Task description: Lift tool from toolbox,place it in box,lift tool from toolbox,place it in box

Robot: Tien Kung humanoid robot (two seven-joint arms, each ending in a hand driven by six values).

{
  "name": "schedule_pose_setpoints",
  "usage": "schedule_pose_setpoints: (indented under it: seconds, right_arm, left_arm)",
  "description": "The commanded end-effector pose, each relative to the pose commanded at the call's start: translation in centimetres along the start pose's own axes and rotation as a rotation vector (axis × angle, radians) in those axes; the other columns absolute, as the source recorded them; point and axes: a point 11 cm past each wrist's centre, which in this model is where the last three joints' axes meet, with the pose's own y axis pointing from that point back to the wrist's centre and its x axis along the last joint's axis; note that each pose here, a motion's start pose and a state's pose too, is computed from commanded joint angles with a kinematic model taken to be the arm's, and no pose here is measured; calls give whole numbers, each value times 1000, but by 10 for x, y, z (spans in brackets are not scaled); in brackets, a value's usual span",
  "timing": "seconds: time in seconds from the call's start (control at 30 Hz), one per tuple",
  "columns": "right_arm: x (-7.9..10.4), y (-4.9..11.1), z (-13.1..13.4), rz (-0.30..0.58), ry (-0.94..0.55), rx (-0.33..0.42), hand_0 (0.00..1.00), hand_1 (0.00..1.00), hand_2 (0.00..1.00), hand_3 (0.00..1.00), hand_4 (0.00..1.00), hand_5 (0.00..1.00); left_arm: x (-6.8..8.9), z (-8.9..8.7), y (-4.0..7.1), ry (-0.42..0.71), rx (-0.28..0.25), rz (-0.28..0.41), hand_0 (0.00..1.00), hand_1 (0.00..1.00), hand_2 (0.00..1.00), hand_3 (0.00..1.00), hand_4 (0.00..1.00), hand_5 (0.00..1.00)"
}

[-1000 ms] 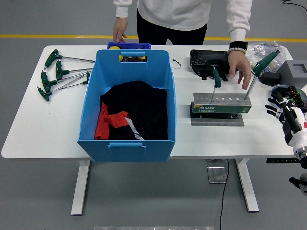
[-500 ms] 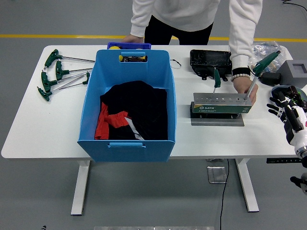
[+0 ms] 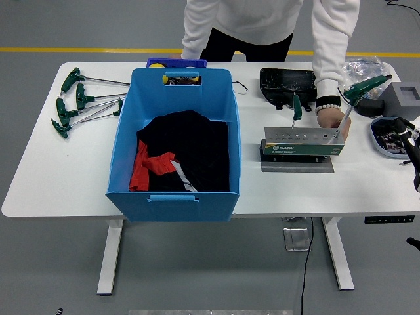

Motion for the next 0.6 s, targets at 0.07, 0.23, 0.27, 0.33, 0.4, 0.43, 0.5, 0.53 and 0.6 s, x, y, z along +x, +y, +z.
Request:
schedule_pose_setpoints:
  seconds: [0.07,0.23,0.27,0.33,0.4,0.43,0.5,0.53,0.6]
  right_arm:
    - [5,-2,-5,24,82,30,803,777,876,898,998,687]
    - [19,-11,-30,64,321,150,866,856,944,994,998,577]
    - [23,-15,-40,69,389,191,866,856,944,994,998,577]
    - [30,-22,-56,71,518,259,866,856,944,994,998,577]
    - [33,-28,-73,69,642,325,922,900,978,998,998,506]
    - [34,-32,-82,69,701,359,922,900,978,998,998,506]
    - [35,-35,-94,68,789,405,922,900,978,998,998,506]
    - [34,-39,-109,78,856,461,922,900,978,998,998,506]
    - [30,-43,-124,71,945,524,968,924,981,998,998,492]
  left_arm:
    - [0,0,0,1,1,1,775,821,855,798,778,685]
    - [-1,0,0,0,3,0,773,818,853,795,776,683]
    - [-1,0,0,-1,3,0,773,818,853,795,776,683]
    - [-1,0,0,-3,4,0,773,818,853,795,776,683]
    - [-1,0,0,-5,5,1,772,816,853,791,775,682]
    - [-1,0,0,-5,6,1,772,816,853,791,775,682]
    - [-1,-1,0,-5,7,2,772,816,853,791,775,682]
    - [-1,-1,0,-5,8,3,772,816,853,791,775,682]
    - [0,-2,0,-5,9,5,771,814,853,788,772,679]
